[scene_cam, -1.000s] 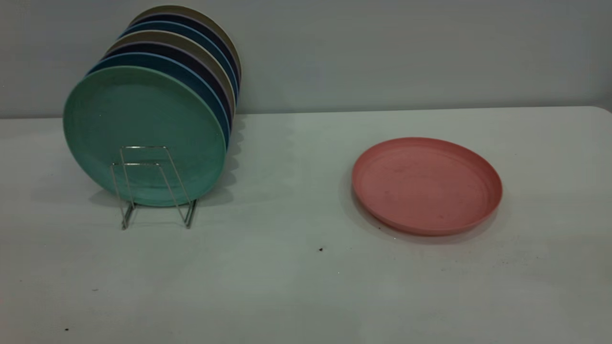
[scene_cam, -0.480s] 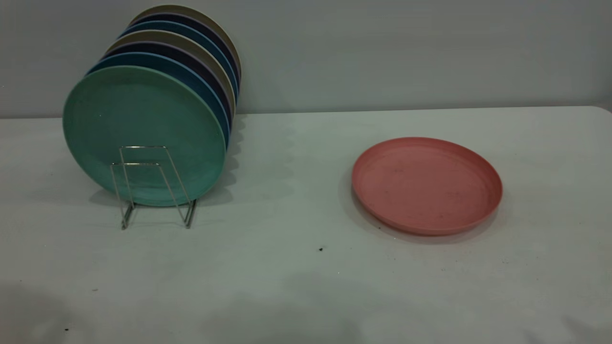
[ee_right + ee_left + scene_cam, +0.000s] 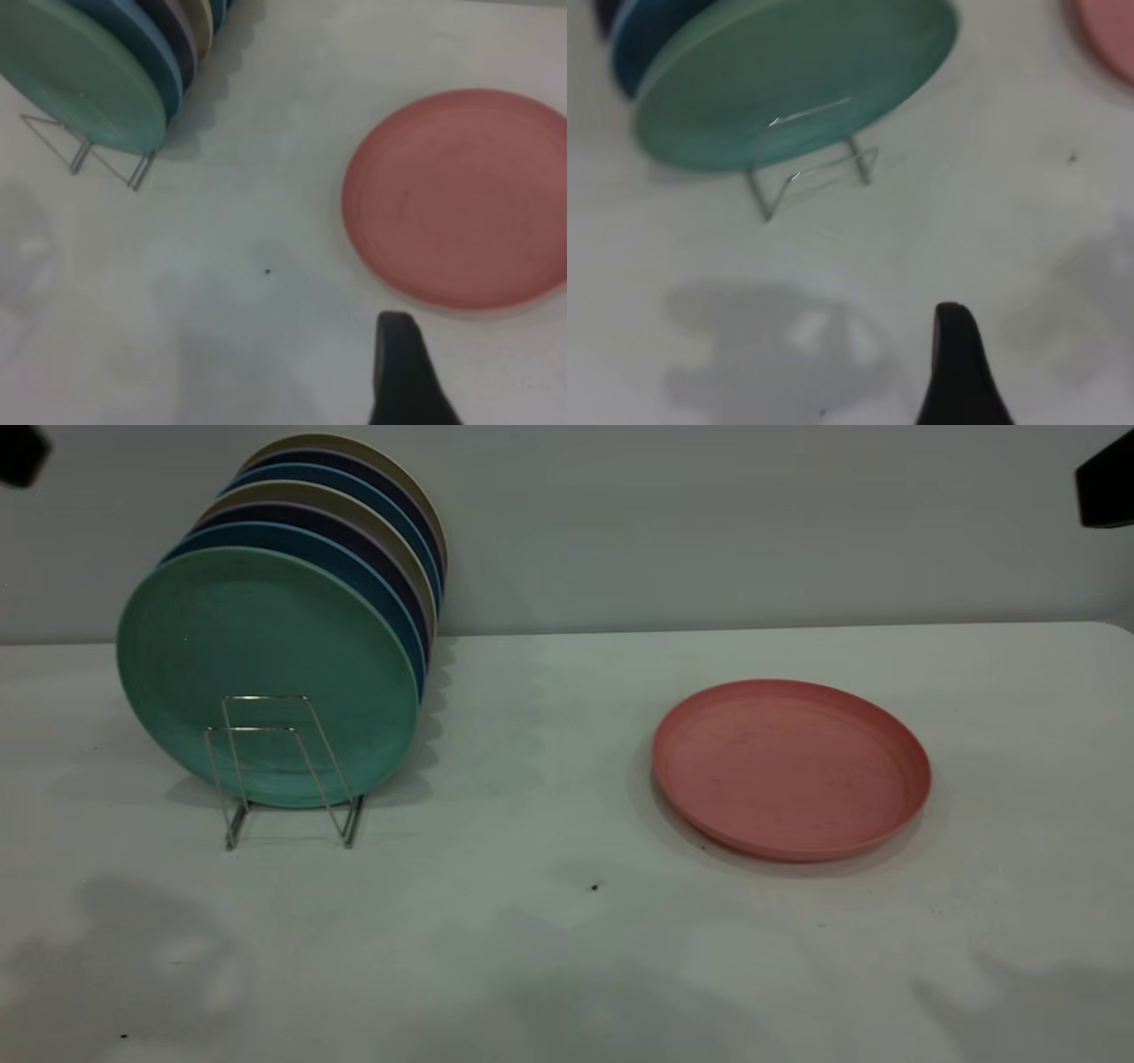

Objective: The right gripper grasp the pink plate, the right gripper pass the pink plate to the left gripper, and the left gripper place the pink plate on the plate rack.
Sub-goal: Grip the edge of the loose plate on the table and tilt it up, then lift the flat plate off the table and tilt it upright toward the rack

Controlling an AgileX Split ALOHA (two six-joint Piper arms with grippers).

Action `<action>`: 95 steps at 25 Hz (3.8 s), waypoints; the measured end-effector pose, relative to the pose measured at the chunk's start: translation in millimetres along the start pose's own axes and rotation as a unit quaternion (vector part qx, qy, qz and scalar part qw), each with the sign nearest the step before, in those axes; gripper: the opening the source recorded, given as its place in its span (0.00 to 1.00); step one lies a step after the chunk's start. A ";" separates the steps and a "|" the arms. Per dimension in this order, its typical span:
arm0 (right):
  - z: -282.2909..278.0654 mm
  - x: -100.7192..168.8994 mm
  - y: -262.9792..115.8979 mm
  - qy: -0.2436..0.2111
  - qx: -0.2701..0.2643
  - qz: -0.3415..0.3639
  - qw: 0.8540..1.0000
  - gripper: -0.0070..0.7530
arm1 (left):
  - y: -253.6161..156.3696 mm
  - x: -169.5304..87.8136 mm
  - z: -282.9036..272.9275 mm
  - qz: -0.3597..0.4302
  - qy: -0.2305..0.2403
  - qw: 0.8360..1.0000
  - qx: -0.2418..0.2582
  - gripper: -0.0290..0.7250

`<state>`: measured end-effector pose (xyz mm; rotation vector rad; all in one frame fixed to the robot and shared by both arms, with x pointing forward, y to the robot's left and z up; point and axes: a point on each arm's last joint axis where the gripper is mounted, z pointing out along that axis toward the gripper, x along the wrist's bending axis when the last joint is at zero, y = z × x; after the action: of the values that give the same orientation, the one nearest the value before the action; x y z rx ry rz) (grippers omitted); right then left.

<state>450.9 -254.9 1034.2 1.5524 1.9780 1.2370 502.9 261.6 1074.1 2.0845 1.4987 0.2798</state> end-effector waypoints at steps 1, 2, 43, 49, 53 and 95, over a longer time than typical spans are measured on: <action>2.6 -1.1 -0.5 0.000 0.002 0.001 1.000 0.61 | 5.8 -5.1 5.6 0.010 -0.008 1.000 0.004 0.72; 5.0 -2.2 -0.8 0.000 0.004 0.003 1.000 0.61 | 10.2 -8.7 10.8 0.018 -0.014 1.000 0.008 0.72; 249.4 -187.6 -44.6 0.020 0.199 0.228 0.953 0.60 | 43.2 -78.0 207.7 -0.014 -0.166 0.985 0.048 0.72; 262.1 -183.7 -58.5 0.040 0.215 0.241 0.946 0.54 | 40.1 -86.3 217.7 -0.012 -0.164 0.985 0.049 0.72; 269.1 -170.5 -58.5 0.055 0.221 0.218 0.949 0.45 | 41.3 -83.0 223.4 -0.017 -0.147 0.988 0.034 0.72; 286.0 -97.3 -27.0 0.295 0.166 0.045 0.940 0.03 | 32.2 -64.8 246.8 -0.099 -0.130 0.985 0.052 0.67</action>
<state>671.2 -223.5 828.1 1.5543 2.6293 1.6184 621.8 117.6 897.2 1.9426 1.5696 -0.1447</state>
